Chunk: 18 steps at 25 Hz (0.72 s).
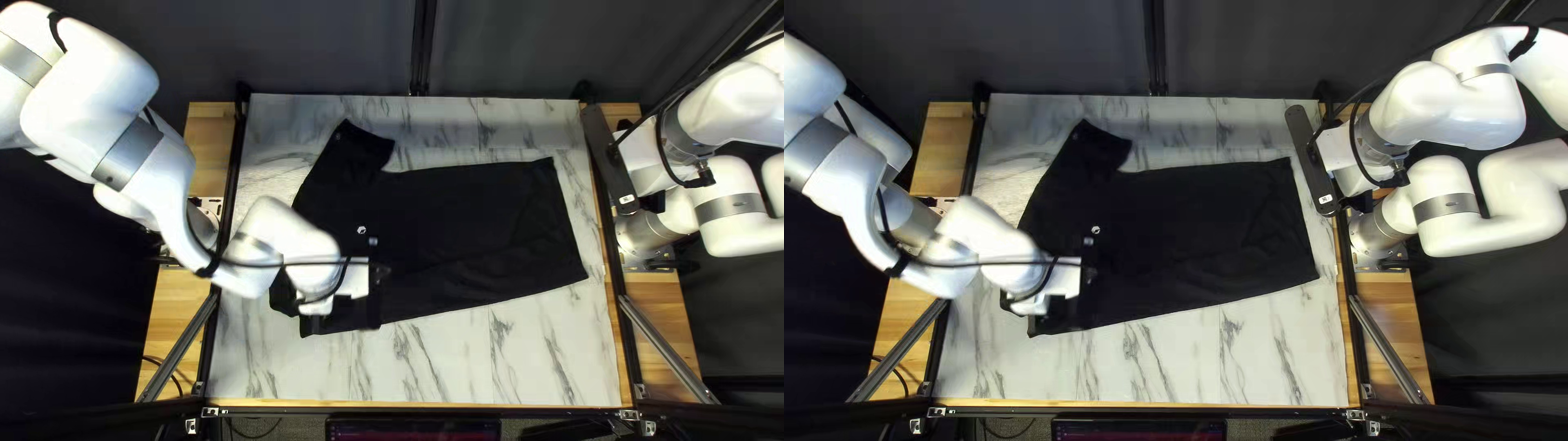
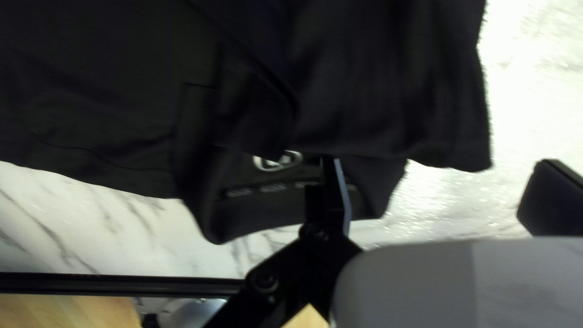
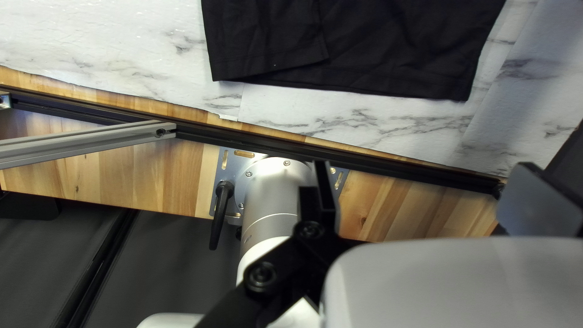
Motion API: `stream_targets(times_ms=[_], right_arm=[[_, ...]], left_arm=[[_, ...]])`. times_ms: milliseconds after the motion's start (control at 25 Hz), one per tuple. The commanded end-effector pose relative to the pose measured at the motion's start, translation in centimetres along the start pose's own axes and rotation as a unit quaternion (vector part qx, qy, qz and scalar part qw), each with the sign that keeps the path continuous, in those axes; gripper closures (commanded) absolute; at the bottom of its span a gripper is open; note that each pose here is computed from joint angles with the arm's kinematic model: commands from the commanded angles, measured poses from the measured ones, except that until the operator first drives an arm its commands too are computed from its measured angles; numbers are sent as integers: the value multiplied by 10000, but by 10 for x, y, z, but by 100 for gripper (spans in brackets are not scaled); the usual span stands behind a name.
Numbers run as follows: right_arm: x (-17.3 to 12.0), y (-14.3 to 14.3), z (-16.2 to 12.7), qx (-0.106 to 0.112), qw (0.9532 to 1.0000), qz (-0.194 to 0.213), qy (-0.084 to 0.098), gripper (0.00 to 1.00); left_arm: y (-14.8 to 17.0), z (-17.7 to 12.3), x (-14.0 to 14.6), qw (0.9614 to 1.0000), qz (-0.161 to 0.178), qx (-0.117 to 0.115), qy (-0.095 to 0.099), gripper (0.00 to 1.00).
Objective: Fold t-shirt
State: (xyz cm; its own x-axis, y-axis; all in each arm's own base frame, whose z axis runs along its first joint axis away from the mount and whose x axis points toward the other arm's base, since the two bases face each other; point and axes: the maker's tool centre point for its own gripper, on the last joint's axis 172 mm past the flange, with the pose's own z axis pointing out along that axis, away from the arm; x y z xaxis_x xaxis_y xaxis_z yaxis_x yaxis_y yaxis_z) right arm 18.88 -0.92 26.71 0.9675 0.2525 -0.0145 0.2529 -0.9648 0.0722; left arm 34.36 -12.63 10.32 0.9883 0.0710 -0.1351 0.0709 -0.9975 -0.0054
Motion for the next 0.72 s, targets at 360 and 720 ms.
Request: stream_targets(times_ms=[360, 720], right_arm=[[0, 0, 0, 0, 10000, 0, 0, 0], [0, 0, 0, 0, 10000, 0, 0, 0]], left_arm=[[-38, 56, 11, 9991, -395, -80, -150, 0], [-39, 68, 19, 9981, -477, -265, -278, 100]])
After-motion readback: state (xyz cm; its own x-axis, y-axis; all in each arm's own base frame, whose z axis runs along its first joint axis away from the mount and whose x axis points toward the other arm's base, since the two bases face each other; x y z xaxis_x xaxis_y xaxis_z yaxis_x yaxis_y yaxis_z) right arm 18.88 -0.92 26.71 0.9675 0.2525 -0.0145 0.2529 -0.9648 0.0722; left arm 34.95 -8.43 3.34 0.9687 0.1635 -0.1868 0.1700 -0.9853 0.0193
